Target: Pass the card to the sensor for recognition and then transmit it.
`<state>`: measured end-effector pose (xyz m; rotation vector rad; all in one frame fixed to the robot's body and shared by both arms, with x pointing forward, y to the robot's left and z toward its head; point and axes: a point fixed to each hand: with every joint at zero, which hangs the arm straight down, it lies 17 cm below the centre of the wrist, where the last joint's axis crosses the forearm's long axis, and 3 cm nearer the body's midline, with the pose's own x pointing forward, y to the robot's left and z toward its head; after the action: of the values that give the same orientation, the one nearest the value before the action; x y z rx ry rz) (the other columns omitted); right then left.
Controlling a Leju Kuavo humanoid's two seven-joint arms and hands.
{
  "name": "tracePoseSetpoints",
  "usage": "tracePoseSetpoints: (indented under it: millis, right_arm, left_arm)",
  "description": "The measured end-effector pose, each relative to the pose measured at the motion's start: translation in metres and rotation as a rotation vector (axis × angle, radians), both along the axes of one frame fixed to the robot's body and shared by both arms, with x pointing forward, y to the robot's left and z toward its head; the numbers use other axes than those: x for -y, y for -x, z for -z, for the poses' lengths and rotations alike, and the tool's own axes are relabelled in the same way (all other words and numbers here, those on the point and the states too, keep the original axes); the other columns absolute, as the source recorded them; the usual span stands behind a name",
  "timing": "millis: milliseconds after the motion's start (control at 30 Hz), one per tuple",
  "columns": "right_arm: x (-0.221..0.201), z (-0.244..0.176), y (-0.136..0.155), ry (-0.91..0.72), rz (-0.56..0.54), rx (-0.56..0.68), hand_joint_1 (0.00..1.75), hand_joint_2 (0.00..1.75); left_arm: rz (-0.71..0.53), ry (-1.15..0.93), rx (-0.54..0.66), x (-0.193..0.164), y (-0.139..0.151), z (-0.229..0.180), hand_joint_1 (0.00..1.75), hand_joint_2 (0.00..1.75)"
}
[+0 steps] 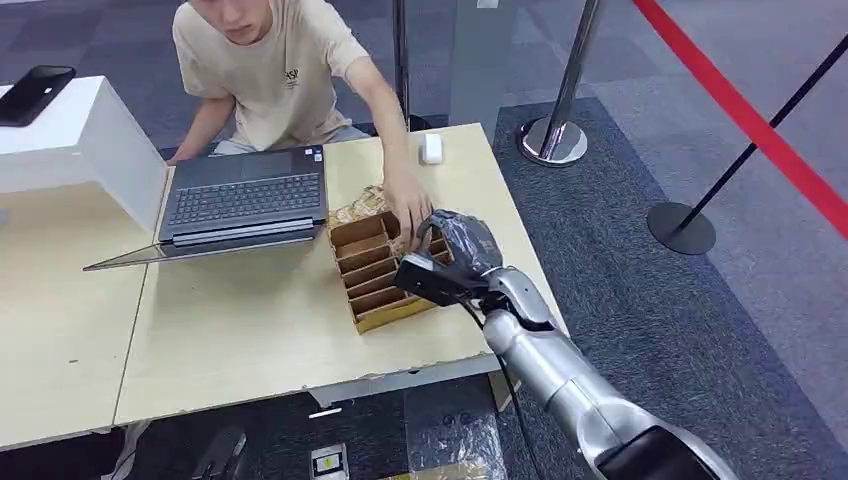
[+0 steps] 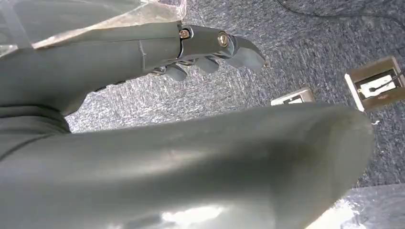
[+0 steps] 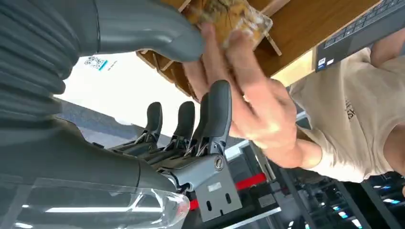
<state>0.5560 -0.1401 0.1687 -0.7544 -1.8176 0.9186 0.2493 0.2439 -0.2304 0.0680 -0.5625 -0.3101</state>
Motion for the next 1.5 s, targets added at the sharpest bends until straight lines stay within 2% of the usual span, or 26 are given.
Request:
tracePoseSetpoints:
  millis: [367,500,533,567,867,900,1500]
  right_arm:
    - [0.000,0.002,0.001,0.002,0.000,-0.004,1.01,1.75]
    - [0.000,0.002,0.001,0.002,0.000,-0.004,1.06,1.75]
    - [0.000,0.003,0.001,0.002,0.000,-0.005,1.15,1.75]
    - [0.000,0.003,0.001,0.002,0.000,-0.005,1.17,1.75]
    - [-0.003,0.005,0.001,0.001,-0.006,-0.011,1.03,1.75]
    - [-0.004,0.004,0.001,0.000,-0.008,-0.010,0.87,1.75]
    - [-0.011,0.016,0.001,0.010,-0.017,-0.041,0.87,1.75]
  left_arm:
    - [0.001,-0.001,-0.001,0.000,0.000,0.000,0.00,0.00]
    - [0.001,-0.001,-0.001,0.000,0.000,0.000,0.00,0.00]
    - [0.001,-0.001,-0.001,0.000,0.000,0.000,0.00,0.00]
    - [0.001,-0.001,0.000,0.000,0.000,0.000,0.00,0.00]
    - [0.008,-0.004,-0.003,0.000,0.000,0.000,0.00,0.00]
    - [0.010,-0.002,-0.003,0.001,0.000,0.000,0.00,0.00]
    - [0.016,0.002,-0.011,0.003,-0.002,-0.001,0.00,0.00]
